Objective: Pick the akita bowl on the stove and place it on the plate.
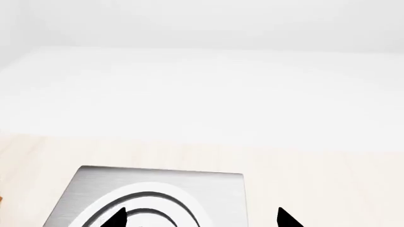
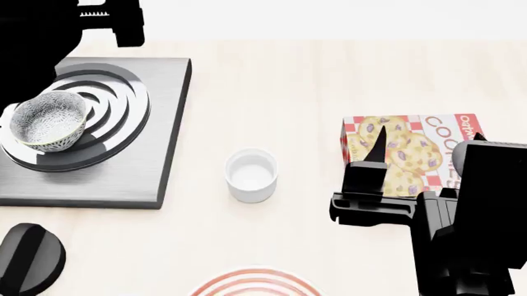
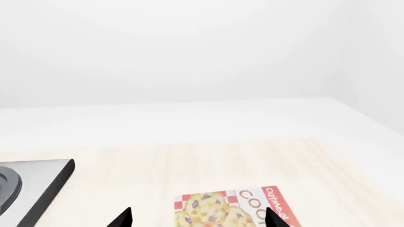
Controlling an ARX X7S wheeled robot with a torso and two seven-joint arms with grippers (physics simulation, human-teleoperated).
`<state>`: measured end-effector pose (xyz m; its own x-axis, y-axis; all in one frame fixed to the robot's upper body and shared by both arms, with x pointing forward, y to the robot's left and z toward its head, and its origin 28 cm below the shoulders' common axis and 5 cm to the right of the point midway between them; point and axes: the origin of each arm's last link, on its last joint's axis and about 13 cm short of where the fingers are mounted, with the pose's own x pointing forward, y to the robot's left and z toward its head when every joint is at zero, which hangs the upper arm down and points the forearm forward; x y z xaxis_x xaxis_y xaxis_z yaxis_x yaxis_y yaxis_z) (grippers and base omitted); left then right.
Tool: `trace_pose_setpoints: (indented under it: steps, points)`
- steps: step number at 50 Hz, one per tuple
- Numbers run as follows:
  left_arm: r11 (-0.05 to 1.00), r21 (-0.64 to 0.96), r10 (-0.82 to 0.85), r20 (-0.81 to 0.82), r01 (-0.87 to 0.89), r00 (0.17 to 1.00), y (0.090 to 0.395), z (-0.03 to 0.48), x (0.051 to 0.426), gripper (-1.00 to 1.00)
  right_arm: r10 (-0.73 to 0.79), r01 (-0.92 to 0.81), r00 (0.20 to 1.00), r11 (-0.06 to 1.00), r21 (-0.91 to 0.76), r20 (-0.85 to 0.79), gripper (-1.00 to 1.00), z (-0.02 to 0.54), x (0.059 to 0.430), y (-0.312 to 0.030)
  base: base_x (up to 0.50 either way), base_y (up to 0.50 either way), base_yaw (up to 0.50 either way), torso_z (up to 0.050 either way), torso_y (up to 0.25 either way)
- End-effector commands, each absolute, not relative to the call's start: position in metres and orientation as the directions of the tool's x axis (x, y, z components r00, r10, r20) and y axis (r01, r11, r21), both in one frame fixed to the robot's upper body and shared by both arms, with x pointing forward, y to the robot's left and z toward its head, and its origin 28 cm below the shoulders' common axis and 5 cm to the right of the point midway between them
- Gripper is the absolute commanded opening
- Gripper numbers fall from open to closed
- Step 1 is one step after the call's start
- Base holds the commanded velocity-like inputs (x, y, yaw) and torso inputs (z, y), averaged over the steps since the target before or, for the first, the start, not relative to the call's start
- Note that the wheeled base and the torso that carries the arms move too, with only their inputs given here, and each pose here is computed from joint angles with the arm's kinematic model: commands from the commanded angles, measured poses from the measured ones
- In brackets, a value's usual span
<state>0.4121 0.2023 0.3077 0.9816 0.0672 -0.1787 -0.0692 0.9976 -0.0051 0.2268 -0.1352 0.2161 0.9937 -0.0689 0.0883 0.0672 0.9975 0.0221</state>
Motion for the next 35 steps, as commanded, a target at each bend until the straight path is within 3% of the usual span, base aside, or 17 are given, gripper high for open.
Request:
trace_pose_setpoints:
  steps: [1,12,35]
  points:
    - [0.999,-0.013,0.029,-0.195,-0.032,0.980,0.197,0.307,0.411,1.00,-0.079,0.075,0.993,0.996,0.044,0.092,1.00,0.216,0.226,-0.136,0.00,0.00,0.00,0.005,-0.012]
    - [1.000,0.006,0.029,-0.211,-0.028,0.977,0.196,0.306,0.410,1.00,-0.079,0.075,0.993,0.996,0.044,0.092,1.00,0.216,0.226,-0.136,0.00,0.00,0.00,0.009,-0.103]
    - [0.946,0.304,0.197,-0.251,-0.116,0.948,0.197,0.285,0.409,1.00,-0.079,0.076,0.993,0.996,0.045,0.092,1.00,0.216,0.226,-0.136,0.00,0.00,0.00,0.000,0.000]
